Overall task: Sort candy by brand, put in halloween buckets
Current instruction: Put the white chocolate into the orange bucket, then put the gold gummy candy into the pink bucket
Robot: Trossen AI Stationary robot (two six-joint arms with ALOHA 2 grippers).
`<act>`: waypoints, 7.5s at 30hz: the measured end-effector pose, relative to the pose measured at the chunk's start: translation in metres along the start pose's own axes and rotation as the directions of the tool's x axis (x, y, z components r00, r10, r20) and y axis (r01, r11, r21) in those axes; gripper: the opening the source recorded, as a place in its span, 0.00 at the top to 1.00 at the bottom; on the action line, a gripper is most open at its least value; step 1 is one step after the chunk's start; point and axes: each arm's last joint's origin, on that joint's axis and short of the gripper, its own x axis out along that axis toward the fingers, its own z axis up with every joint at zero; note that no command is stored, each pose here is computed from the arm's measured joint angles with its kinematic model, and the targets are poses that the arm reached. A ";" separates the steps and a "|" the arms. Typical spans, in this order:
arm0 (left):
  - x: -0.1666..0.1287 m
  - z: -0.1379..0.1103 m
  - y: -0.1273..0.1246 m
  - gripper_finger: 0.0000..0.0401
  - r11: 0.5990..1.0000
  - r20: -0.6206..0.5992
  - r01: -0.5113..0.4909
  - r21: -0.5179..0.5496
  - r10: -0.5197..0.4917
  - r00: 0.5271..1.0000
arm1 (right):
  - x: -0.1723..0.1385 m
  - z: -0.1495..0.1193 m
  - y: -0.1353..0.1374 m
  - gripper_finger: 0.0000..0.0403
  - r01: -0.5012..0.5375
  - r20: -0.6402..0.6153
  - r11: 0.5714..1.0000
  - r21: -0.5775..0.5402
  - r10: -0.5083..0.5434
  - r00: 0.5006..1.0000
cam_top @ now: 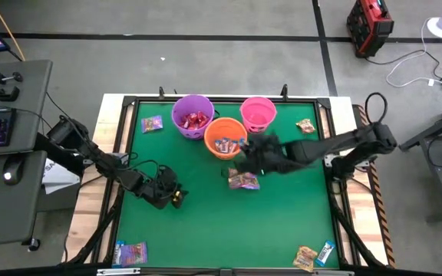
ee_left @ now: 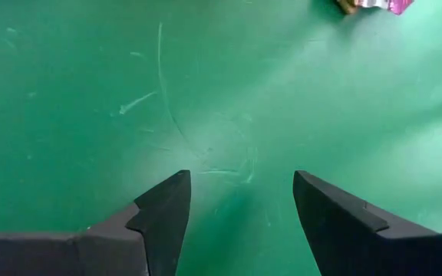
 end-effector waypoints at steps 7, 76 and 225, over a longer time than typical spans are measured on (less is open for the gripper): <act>0.000 0.000 -0.004 0.45 0.999 -0.033 0.040 -0.033 -0.041 0.999 | 0.035 0.037 -0.011 0.89 -0.070 0.081 0.998 0.000 0.070 0.994; 0.000 0.003 -0.013 0.45 0.989 -0.040 0.132 -0.061 -0.135 0.990 | -0.082 -0.301 -0.049 0.32 -0.112 -0.975 0.991 -0.071 -0.092 -0.201; -0.129 0.098 -0.042 0.45 0.826 0.532 0.541 0.156 -0.532 0.659 | 0.104 -0.114 -0.018 0.48 0.032 -0.588 0.959 0.283 0.147 0.796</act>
